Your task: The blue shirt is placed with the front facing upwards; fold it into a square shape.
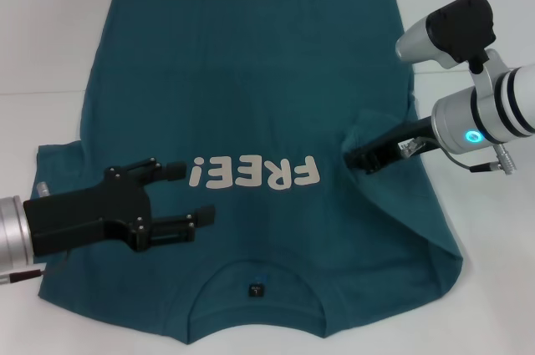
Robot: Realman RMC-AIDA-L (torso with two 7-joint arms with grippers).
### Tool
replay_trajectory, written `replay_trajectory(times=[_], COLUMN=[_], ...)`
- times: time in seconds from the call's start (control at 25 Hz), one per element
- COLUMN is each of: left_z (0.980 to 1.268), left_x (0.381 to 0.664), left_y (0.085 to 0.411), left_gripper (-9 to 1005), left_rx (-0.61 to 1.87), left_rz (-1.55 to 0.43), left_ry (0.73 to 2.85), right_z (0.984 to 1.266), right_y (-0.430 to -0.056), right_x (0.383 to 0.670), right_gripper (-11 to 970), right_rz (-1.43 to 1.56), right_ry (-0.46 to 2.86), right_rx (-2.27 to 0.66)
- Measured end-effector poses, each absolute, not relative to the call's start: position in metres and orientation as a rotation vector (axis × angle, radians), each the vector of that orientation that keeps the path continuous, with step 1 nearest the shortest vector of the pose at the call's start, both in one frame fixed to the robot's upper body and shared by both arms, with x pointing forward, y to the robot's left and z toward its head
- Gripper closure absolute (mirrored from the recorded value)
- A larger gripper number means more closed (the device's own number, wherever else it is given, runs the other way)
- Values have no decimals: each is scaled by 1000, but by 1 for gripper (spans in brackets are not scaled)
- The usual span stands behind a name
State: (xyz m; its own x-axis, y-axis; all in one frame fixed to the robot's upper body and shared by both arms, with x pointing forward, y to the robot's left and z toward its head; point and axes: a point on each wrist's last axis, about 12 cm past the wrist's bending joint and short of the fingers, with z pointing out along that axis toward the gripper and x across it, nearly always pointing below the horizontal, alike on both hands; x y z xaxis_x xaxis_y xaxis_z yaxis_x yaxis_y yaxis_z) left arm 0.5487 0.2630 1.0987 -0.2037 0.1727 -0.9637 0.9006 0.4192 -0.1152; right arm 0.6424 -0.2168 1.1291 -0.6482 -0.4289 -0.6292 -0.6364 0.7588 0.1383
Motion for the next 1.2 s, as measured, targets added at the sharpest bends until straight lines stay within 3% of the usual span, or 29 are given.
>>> replay_trajectory(times=[0.96, 1.2], left_z=[1096, 1097], left_x=[548, 549], left_y=[263, 264], left_gripper=[135, 135], left_rx=[947, 932], left_rz=[-885, -882], left_ry=[1661, 1660], right_z=[1122, 1126], right_y=[-212, -218], right_x=[644, 648], right_gripper=[782, 566], right_rz=[443, 414], right_ry=[2374, 2346], right_rx=[-784, -750])
